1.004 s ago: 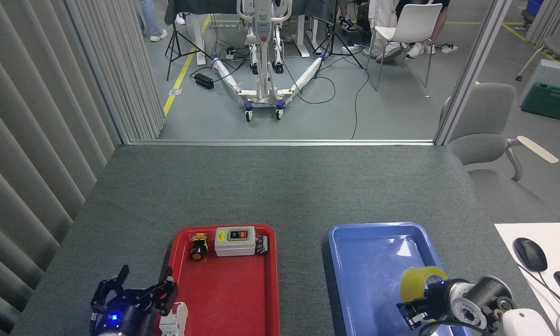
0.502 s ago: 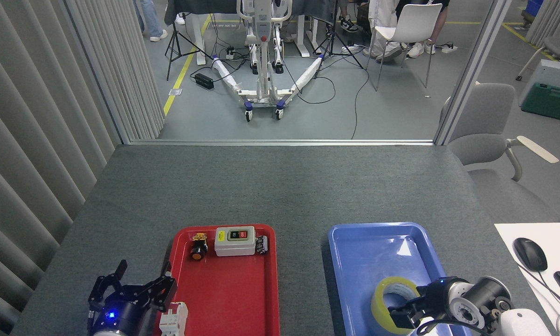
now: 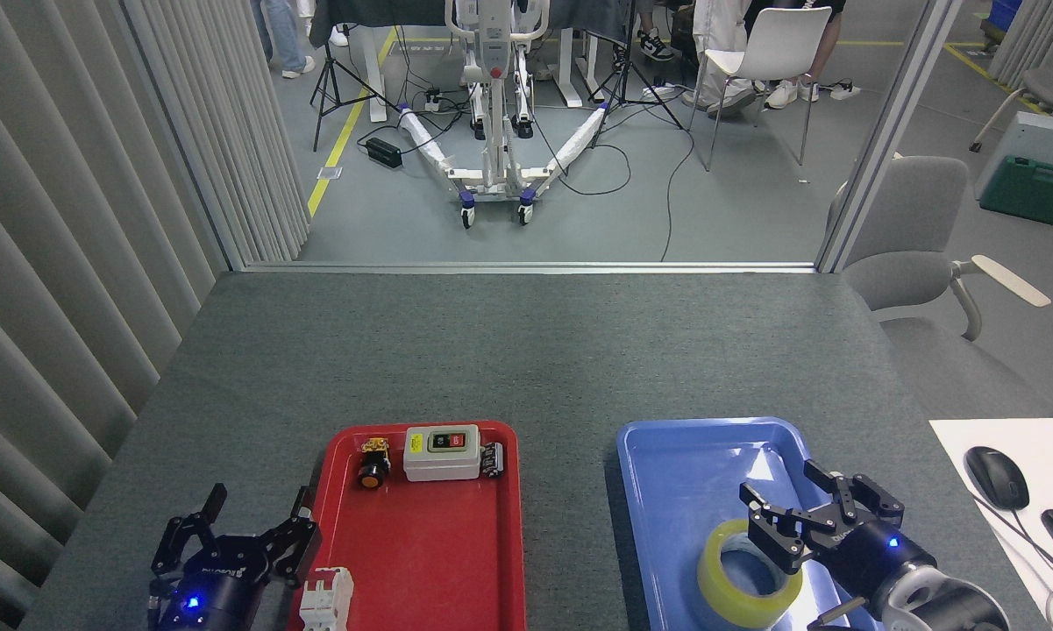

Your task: Place and move tape with both arms

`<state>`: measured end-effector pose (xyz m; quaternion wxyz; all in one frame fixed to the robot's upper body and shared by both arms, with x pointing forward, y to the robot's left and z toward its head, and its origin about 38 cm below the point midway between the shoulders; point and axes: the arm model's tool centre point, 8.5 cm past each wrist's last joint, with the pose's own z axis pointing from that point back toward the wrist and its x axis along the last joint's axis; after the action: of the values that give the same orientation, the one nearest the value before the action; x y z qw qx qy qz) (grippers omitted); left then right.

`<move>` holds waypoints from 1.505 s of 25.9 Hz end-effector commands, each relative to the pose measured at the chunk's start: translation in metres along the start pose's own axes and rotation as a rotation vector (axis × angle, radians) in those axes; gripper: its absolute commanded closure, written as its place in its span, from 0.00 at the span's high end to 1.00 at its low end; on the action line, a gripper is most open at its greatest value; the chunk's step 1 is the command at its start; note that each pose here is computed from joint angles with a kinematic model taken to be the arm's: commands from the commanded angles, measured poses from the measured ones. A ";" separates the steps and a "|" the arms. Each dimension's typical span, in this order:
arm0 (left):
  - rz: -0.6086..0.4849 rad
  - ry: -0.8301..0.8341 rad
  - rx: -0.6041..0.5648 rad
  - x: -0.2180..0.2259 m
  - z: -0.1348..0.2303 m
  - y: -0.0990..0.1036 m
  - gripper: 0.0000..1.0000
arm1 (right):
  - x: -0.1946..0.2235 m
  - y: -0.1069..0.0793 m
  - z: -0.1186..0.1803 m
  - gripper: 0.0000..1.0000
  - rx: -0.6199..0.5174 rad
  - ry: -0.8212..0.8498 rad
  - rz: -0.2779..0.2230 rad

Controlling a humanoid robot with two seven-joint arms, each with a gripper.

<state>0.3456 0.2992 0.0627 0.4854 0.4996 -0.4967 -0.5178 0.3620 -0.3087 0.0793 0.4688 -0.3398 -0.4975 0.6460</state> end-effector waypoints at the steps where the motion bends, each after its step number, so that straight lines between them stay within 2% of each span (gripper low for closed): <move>1: 0.010 -0.013 0.051 0.000 0.004 0.002 1.00 | 0.004 0.006 0.008 1.00 -0.187 0.084 -0.065; 4: 0.011 -0.008 0.053 -0.001 0.004 0.003 1.00 | 0.008 0.006 0.008 1.00 -0.232 0.098 -0.087; 6: 0.016 -0.005 0.066 -0.003 0.004 0.005 1.00 | 0.013 0.011 0.006 1.00 -0.235 0.115 -0.117; 8: 0.031 0.009 0.075 -0.007 0.004 0.008 1.00 | 0.013 0.014 0.007 1.00 -0.229 0.136 -0.123; 10: 0.037 0.008 0.068 -0.007 0.004 0.008 1.00 | 0.013 0.015 0.007 1.00 -0.223 0.148 -0.107; 14: 0.037 0.005 0.062 -0.006 0.004 0.007 1.00 | 0.014 0.014 0.008 1.00 -0.254 0.169 -0.019; 17: 0.046 0.007 0.062 -0.007 0.003 0.008 1.00 | 0.023 0.022 0.013 1.00 -0.317 0.205 -0.012; 20: 0.072 0.002 0.063 -0.006 0.003 0.008 1.00 | 0.027 0.033 0.019 1.00 -0.317 0.241 0.003; 27: 0.100 0.002 0.056 -0.005 0.003 0.005 1.00 | 0.031 0.038 0.020 1.00 -0.307 0.243 -0.026; 31: 0.107 -0.004 0.061 -0.005 0.003 0.007 1.00 | 0.034 0.038 0.019 1.00 -0.322 0.239 -0.096; 39: 0.101 0.009 0.078 -0.016 0.001 0.013 1.00 | 0.033 0.042 0.019 1.00 -0.309 0.245 -0.091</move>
<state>0.3446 0.3102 0.0735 0.4934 0.4899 -0.5408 -0.4734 0.3229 -0.2866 0.0460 0.4959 -0.4615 -0.5467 0.4922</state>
